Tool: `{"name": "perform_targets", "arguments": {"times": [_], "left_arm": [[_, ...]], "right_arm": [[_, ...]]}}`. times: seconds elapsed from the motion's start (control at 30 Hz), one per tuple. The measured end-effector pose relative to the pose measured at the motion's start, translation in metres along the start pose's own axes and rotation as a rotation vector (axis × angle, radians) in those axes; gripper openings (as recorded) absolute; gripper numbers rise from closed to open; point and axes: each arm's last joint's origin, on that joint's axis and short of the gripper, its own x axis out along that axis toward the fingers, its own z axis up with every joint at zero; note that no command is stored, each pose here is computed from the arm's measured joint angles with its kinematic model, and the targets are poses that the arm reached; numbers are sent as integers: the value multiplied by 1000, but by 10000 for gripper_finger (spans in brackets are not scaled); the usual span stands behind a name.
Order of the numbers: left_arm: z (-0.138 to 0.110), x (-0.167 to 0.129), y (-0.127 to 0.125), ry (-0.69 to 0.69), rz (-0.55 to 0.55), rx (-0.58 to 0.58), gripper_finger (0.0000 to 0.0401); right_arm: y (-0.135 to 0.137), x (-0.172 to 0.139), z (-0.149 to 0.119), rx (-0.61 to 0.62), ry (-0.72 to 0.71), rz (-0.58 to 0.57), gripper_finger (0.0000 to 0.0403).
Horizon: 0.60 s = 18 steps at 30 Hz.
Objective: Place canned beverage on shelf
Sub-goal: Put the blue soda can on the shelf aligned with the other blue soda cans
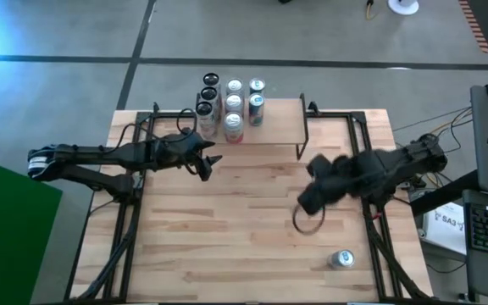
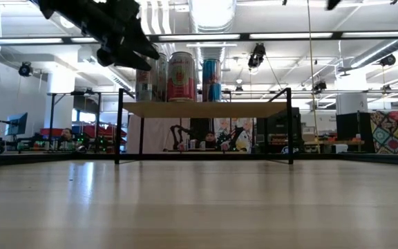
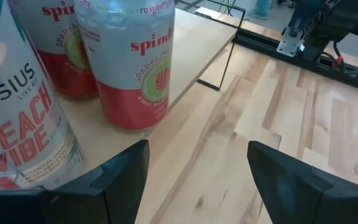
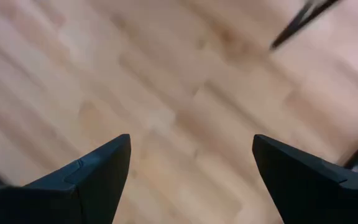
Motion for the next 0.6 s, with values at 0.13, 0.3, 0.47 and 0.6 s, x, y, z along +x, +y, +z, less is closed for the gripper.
{"name": "perform_targets", "arguments": {"times": [0.13,0.3,0.47,0.6], "left_arm": [[0,2,-1,-1,0,0,259],[-1,2,-1,3,1,-1,259],[-1,2,-1,10,-17,-6,259],[-1,2,-1,11,-17,9,259]], "right_arm": [[17,0,-26,0,102,23,326],[33,-2,-60,35,217,36,326],[40,-7,-91,67,309,28,326],[43,-11,-125,-47,336,25,326]]}}
